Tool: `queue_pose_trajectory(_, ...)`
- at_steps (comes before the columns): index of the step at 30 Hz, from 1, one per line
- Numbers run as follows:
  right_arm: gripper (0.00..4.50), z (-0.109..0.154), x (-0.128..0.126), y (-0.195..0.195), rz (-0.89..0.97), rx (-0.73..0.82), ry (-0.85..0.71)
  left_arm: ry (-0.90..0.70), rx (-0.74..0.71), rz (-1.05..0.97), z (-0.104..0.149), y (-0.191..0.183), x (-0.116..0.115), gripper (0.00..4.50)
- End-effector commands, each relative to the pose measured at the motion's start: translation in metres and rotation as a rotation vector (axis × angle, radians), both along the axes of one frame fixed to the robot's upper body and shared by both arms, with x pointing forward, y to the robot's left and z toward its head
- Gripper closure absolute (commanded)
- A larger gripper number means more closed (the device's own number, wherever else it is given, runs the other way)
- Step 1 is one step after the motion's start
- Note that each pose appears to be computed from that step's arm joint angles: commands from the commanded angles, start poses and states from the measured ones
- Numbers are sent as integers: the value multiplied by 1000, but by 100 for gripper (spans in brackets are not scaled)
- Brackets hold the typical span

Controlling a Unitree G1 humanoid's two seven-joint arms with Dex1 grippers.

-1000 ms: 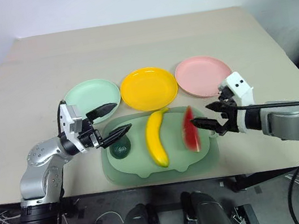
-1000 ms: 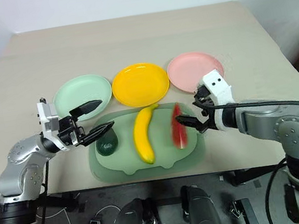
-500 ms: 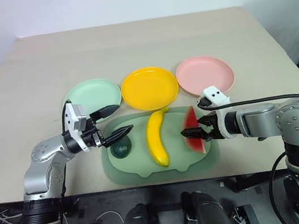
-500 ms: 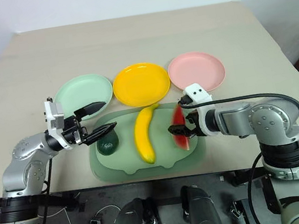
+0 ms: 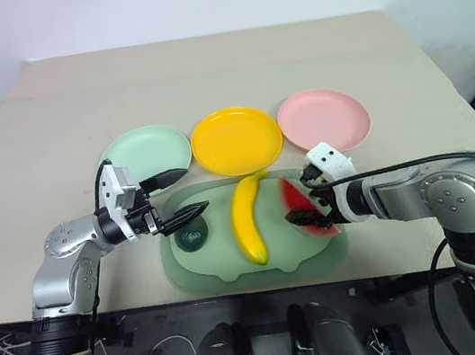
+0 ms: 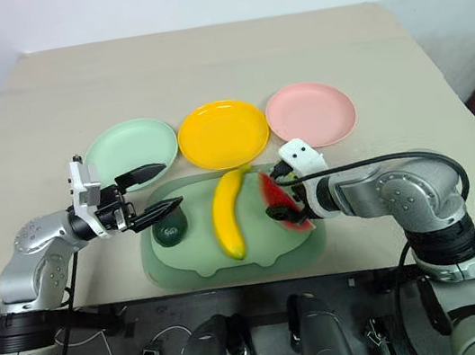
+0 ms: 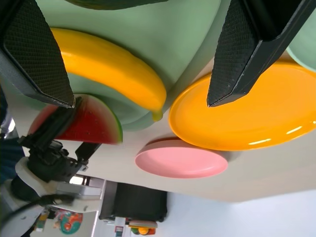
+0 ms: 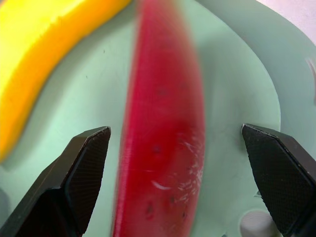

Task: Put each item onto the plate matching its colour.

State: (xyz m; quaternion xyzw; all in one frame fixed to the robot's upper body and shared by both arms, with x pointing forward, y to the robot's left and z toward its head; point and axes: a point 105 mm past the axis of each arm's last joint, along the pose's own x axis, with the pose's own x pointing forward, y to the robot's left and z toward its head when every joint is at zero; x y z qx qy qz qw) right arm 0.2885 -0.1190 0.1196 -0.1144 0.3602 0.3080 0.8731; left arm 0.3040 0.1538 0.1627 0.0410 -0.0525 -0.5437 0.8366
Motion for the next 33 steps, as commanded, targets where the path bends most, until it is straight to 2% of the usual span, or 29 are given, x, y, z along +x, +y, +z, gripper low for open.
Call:
queue_pose_trajectory(1,0,-17,-11,5,47,-19,75,-48,4,1,9,1,-1,1)
queue_pose_trajectory(2,0,-17,-10,5,50,-26,72,-48,4,2,8,2,-1,1)
queue_pose_trajectory(4,40,-17,-8,4,48,-34,64,-48,8,5,8,4,-1,0)
queue_pose_trajectory(6,91,-16,-7,6,60,-30,58,-56,15,16,7,7,-1,0)
queue_pose_trajectory(9,194,-15,-8,8,77,-27,55,-62,17,20,8,9,-2,0)
queue_pose_trajectory(11,227,-12,-7,9,88,-19,45,-64,17,21,9,8,-4,0)
queue_pose_trajectory(13,228,-7,-6,10,101,0,28,-64,17,21,9,7,-6,0)
queue_pose_trajectory(16,228,33,-1,18,174,141,-87,-66,22,34,10,8,-6,0)
queue_pose_trajectory(18,231,50,2,18,187,194,-128,-67,15,40,11,8,-6,0)
queue_pose_trajectory(21,231,85,26,7,134,261,-234,-70,12,49,13,8,-6,0)
queue_pose_trajectory(24,231,102,52,-8,51,275,-291,-73,9,60,13,9,-5,0)
queue_pose_trajectory(27,231,107,78,-24,-22,239,-336,-75,8,68,13,10,-5,0)
queue_pose_trajectory(31,231,93,120,-56,-146,72,-332,-78,0,73,13,8,-8,0)
queue_pose_trajectory(33,231,90,136,-66,-195,44,-345,-78,-5,74,13,7,-10,0)
